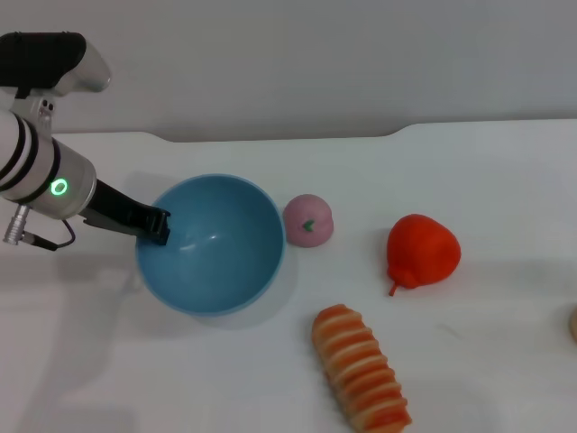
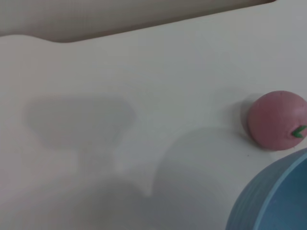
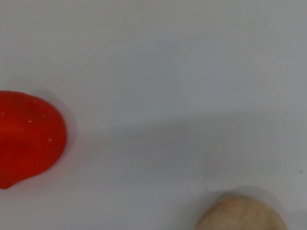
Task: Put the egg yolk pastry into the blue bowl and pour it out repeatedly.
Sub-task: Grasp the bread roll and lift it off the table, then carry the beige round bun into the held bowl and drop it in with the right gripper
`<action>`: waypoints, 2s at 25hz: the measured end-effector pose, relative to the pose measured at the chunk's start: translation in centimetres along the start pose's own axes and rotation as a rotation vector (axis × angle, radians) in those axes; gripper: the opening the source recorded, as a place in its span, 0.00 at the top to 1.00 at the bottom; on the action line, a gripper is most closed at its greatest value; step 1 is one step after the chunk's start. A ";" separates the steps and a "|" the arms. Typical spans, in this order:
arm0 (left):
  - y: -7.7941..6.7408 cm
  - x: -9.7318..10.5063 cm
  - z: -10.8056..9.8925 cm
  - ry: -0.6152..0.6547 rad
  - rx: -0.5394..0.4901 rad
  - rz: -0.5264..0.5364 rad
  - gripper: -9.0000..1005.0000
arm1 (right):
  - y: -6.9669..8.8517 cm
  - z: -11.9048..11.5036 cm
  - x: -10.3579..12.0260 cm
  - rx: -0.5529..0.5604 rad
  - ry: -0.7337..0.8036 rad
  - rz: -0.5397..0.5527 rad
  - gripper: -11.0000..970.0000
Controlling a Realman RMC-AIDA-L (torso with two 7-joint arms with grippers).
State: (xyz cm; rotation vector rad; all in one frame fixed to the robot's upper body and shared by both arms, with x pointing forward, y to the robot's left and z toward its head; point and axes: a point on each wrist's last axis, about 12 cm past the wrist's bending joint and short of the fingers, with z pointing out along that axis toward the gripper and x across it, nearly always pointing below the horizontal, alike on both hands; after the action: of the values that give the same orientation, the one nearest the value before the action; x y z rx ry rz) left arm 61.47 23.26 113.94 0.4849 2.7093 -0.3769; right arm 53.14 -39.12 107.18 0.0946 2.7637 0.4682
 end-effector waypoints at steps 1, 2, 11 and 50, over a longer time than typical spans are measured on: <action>0.0 0.0 0.0 0.000 0.000 0.000 0.99 | 0.1 0.2 -0.1 -0.002 0.004 -0.001 0.55; 0.0 0.0 0.0 0.000 -0.001 0.001 0.99 | 0.1 0.3 -0.1 -0.004 0.007 -0.001 0.55; 0.1 -0.1 -0.1 -0.004 -0.002 0.008 0.99 | -0.2 0.5 0.2 -0.003 0.010 0.014 0.56; -10.1 -3.7 1.2 0.105 -0.040 0.320 0.99 | 13.0 -3.0 -5.7 -0.609 -0.330 -0.506 0.90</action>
State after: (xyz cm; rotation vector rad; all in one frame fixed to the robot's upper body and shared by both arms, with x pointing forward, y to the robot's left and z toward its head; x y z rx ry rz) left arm 61.29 12.71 116.26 0.9338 2.6681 -0.2145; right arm 57.67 -28.50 115.91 -0.5971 2.1053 1.0065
